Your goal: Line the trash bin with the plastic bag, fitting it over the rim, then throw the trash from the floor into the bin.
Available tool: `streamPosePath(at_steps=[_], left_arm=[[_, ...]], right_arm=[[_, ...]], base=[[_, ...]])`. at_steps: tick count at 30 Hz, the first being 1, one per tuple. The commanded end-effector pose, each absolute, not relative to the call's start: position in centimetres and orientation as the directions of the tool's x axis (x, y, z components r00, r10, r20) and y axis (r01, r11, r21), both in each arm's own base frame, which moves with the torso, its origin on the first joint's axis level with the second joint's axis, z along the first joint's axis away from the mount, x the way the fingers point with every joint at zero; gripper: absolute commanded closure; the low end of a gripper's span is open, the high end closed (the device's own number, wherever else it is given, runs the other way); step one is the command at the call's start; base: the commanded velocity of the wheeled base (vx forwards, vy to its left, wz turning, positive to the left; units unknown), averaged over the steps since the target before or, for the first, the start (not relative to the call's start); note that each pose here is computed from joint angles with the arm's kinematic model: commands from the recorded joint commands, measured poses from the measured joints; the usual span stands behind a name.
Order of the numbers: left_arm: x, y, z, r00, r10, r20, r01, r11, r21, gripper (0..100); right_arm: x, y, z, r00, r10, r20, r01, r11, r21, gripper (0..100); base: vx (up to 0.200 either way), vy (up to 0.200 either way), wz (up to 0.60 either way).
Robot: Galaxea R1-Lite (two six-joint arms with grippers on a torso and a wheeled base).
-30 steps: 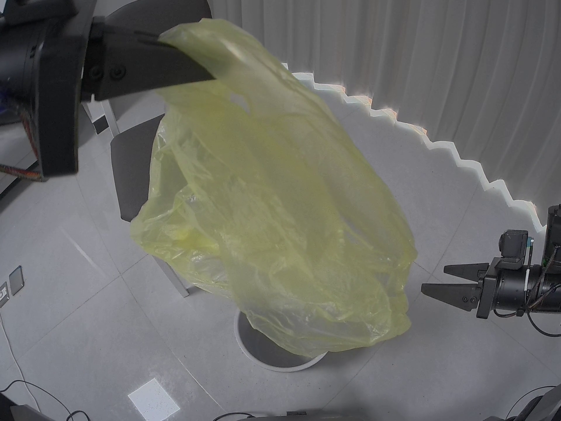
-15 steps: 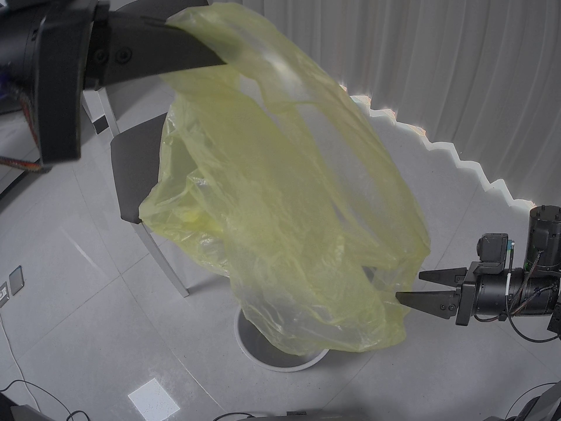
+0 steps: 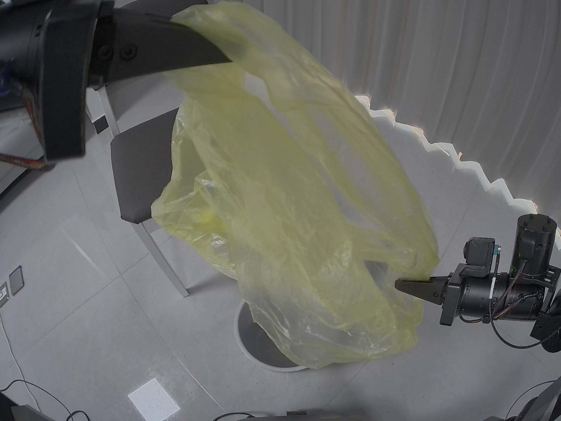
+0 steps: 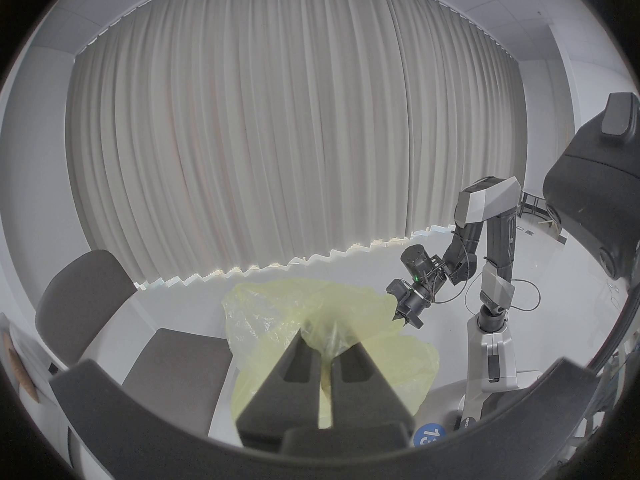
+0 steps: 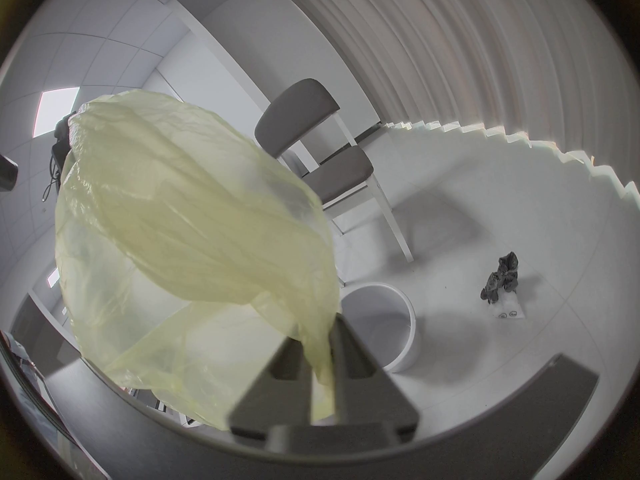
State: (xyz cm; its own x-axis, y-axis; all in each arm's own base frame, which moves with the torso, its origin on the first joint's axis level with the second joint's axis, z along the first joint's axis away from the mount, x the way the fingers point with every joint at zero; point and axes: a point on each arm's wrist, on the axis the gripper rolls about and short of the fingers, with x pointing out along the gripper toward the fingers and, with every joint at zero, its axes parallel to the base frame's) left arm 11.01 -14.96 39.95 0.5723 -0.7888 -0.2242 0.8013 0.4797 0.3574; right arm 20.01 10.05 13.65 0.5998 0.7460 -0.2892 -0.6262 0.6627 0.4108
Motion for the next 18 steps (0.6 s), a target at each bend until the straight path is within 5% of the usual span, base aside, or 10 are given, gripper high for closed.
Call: streamPosePath(at_steps=[1,5,10,13,18], left_arm=[[11.1,-15.1,39.8,0.571,-0.788,-0.23,0.803,0.478,0.357,100],[11.3,-15.3,39.2,0.594,-0.762,-0.256,0.791,0.495,0.36,100],[12.3,-16.9,36.8,0.763,-0.552,-0.337,0.646,0.664,0.377,100],[13.0,-19.3,35.1,0.878,-0.382,-0.289,0.456,0.849,0.266,100],[13.1,-20.1,34.3,0.902,-0.349,-0.255,0.387,0.915,0.114,100]], right_arm=[[20.1,10.0,13.3,0.6,0.741,-0.302,-0.616,0.668,0.417,100],[20.2,9.1,13.9,0.632,0.721,-0.284,-0.599,0.687,0.411,100],[20.5,8.8,14.0,0.646,0.709,-0.281,-0.586,0.697,0.413,100],[20.5,9.0,13.3,0.633,0.711,-0.306,-0.581,0.698,0.419,100],[21.0,9.7,12.1,0.614,0.706,-0.353,-0.566,0.705,0.428,100]], base=[[0.0,0.0,0.0],[0.0,0.0,0.0],[0.0,0.0,0.0],[0.0,0.0,0.0],[0.0,0.0,0.0]])
